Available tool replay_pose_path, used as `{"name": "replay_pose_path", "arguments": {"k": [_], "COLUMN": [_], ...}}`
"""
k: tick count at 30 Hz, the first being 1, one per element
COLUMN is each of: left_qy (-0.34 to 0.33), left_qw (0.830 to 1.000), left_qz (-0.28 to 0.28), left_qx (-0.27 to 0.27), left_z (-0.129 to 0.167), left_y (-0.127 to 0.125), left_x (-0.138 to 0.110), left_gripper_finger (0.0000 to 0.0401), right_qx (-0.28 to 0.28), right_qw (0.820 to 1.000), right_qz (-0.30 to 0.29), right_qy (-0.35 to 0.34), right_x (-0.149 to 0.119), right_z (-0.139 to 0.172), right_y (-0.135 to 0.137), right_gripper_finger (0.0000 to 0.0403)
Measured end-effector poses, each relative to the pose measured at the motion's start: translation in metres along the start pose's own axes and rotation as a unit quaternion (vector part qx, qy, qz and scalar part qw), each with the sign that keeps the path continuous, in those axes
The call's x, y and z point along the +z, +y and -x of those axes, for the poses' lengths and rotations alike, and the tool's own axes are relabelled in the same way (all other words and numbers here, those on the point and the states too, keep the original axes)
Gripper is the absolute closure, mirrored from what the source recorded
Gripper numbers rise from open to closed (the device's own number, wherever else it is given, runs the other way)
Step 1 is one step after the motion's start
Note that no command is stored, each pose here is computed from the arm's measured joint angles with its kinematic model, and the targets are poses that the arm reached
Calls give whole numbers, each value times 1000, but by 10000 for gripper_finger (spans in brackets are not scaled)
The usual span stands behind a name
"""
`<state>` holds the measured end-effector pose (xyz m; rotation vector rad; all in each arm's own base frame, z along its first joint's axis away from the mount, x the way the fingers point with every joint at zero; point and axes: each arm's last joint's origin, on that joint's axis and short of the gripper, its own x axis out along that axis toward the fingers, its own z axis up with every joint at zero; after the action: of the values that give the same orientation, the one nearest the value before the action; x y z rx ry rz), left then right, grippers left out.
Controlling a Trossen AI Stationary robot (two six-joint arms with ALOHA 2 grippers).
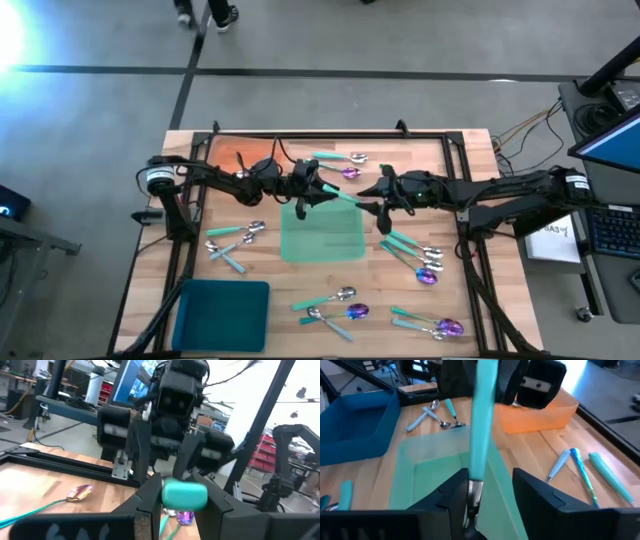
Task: Sort silverware by color (type)
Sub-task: Put the green spoon into the green bin
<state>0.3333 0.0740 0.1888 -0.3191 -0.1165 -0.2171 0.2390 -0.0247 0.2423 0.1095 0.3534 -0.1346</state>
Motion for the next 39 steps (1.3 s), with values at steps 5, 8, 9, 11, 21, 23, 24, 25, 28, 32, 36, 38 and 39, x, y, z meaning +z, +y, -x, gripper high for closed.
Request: {"name": "replay_pose_path", "arguments": {"k": [5,8,9,11,21,23,24,25,28,32,36,38,39], "left_qy": [3,16,20,27,38,62,75,86,119,153,174,183,190], "left_qw": [1000,999,999,998,997,996,995,995,991,986,982,980,978], "left_qz": [1,8,9,8,11,24,29,33,45,63,67,67,67], "left_qx": [-5,-26,-36,-53,-71,-61,-56,-50,-36,14,40,42,44], "left_z": [0,-1,-2,-4,-4,0,1,2,4,6,9,10,10], "left_y": [-1,-6,-9,-14,-23,-23,-23,-23,-22,-18,-16,-16,-16], "left_x": [-1,-4,-5,-8,-6,-9,-11,-12,-19,-28,-31,-32,-33], "left_gripper_finger": [336,336,336,336,336,336,336,336,336,336,336,336,336], "right_qx": [-6,-19,-25,-44,-63,-94,-116,-141,-213,-286,-326,-338,-344], "right_qw": [1000,999,999,998,995,990,987,983,965,937,912,902,897], "right_qz": [0,-8,-12,-20,-4,7,9,11,1,-42,-73,-79,-82], "right_qy": [19,30,32,40,79,101,112,122,155,197,238,255,264], "right_x": [10,12,11,10,-1,-6,-9,-11,-18,-28,-37,-42,-44], "right_z": [24,34,35,36,17,16,15,16,19,25,27,26,25], "right_y": [0,-1,-2,-3,-5,-9,-11,-14,-23,-39,-55,-62,-65], "right_gripper_finger": [245,244,244,243,252,250,248,247,244,248,260,267,269]}}
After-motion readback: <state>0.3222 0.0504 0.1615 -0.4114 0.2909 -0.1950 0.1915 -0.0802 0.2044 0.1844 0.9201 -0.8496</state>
